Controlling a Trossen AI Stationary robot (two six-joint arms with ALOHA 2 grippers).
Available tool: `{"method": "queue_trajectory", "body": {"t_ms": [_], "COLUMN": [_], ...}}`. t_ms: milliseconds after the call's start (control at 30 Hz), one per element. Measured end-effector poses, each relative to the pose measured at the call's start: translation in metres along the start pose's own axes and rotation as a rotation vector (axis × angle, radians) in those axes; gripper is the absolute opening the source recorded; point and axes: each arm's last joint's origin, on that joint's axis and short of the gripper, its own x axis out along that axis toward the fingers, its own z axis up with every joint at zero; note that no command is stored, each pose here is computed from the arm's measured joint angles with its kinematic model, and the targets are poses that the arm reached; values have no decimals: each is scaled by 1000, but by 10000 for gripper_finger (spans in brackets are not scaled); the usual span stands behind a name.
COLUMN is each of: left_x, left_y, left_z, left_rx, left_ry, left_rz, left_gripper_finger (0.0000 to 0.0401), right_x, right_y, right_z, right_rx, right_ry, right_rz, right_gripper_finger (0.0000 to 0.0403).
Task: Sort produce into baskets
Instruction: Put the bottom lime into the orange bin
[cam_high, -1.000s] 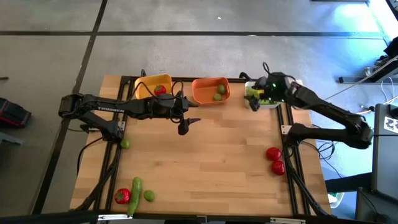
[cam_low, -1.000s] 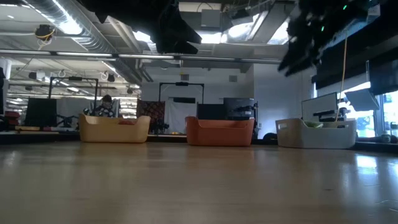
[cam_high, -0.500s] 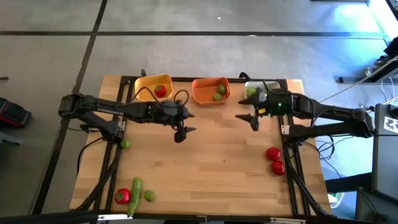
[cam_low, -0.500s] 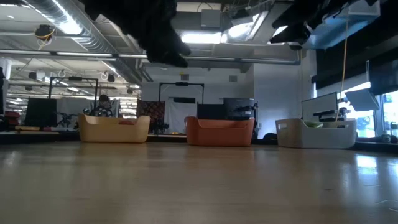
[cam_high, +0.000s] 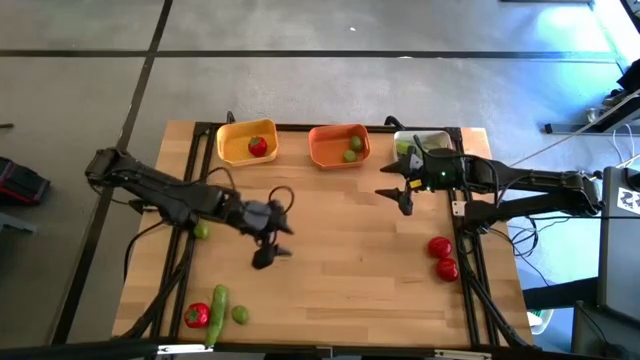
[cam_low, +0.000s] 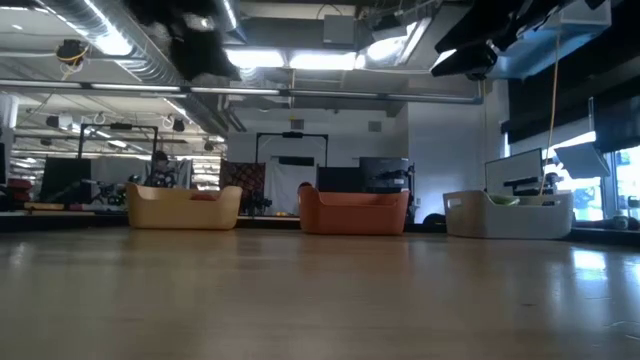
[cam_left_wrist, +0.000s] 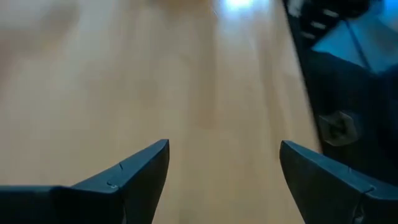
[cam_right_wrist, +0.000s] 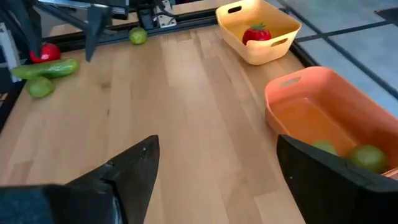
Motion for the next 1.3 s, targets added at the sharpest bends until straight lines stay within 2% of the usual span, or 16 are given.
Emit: {"method": "queue_trajectory", "body": {"t_ms": [167,400,1033,1300], "left_x": [-6,-8,11,24], "left_y": [-19,-27,-58,-74], "left_z": [-18,-29,-59,-67], "left_rx": [-134,-245,-273,-265], "left_ry": [107,173,295,284], "left_rz": [-22,-5,0,-53], "left_gripper_finger": [298,299,298,298], "right_x": [0,0,0,0], "right_y": [1,1,0,1], "right_z": [0,0,-3,-3], "right_rx": [-3,-27,-31,1], "right_ry": [2,6,28,29], "right_rz": [24,24,22,47], "right_gripper_finger": [310,310,310,310]}}
